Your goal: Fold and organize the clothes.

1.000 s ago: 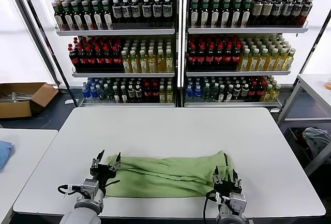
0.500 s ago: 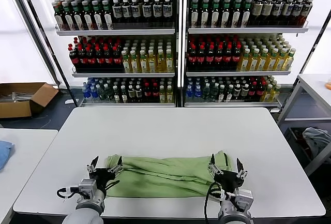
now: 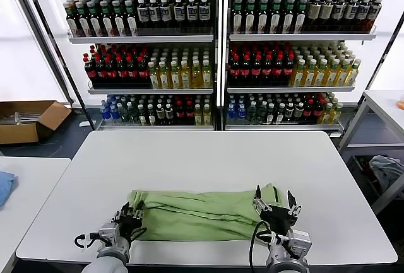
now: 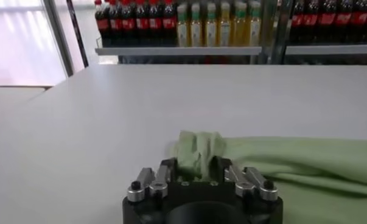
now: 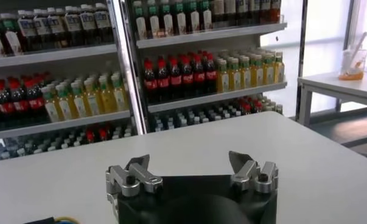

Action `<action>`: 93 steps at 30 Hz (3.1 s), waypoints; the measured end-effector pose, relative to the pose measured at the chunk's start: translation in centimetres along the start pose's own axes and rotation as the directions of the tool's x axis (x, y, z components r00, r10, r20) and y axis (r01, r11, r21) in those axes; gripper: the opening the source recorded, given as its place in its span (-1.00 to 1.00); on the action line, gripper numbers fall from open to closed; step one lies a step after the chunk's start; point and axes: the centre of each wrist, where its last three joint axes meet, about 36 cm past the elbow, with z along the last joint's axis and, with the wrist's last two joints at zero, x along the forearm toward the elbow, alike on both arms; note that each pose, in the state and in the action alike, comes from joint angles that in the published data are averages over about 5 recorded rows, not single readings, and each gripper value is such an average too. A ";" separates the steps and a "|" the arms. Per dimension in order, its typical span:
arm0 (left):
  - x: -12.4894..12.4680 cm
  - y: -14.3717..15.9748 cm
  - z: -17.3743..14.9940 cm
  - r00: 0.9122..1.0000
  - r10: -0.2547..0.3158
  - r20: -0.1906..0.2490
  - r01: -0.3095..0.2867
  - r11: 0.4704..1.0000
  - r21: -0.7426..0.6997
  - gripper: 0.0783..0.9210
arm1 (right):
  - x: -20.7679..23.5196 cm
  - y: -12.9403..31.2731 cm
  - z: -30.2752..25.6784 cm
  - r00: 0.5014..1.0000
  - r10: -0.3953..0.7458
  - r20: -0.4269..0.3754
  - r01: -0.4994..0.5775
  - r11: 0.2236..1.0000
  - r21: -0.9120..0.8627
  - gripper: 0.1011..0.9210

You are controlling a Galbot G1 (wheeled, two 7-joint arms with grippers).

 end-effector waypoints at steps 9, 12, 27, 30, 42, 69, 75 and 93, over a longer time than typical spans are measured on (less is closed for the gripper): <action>0.1 0.3 0.6 1.000 0.014 -0.014 -0.014 1.000 0.006 -0.83 | 0.1 -0.2 -0.3 1.000 -0.001 0.007 0.001 1.000 0.003 0.76; 0.0 0.6 0.9 1.000 0.015 -0.017 -0.015 1.000 0.009 -0.95 | 0.2 -0.2 -0.6 1.000 -0.001 0.012 0.001 1.000 0.005 0.76; -0.8 9.1 -0.1 0.992 -0.120 0.039 0.121 0.992 -0.017 -0.98 | 0.2 -0.1 -1.6 1.000 0.000 0.029 0.000 1.000 0.007 0.76; -0.6 13.7 -1.6 0.978 -0.197 0.070 0.200 0.979 -0.038 -0.98 | 0.2 0.0 -1.7 1.000 -0.003 0.031 0.003 1.000 0.006 0.76; 3.0 24.3 -8.4 0.914 -0.350 0.207 0.383 0.912 -0.149 -0.98 | 0.5 -0.1 -2.0 0.999 -0.001 0.043 0.000 1.000 0.007 0.76; 1.1 3.5 -4.9 0.989 0.055 0.140 -0.034 0.988 -0.154 -0.98 | 2.2 -1.1 0.0 0.999 0.034 0.020 -0.034 0.999 0.005 0.76; 0.2 1.9 -4.6 0.987 0.093 0.130 -0.073 0.986 -0.152 -0.98 | 2.5 -1.1 0.4 0.999 0.040 0.014 -0.040 0.999 0.007 0.76; -2.3 -2.3 -1.2 0.972 0.220 0.089 -0.214 0.974 -0.070 -0.38 | 2.4 -0.6 1.6 0.999 0.039 -0.005 -0.039 0.999 0.010 0.76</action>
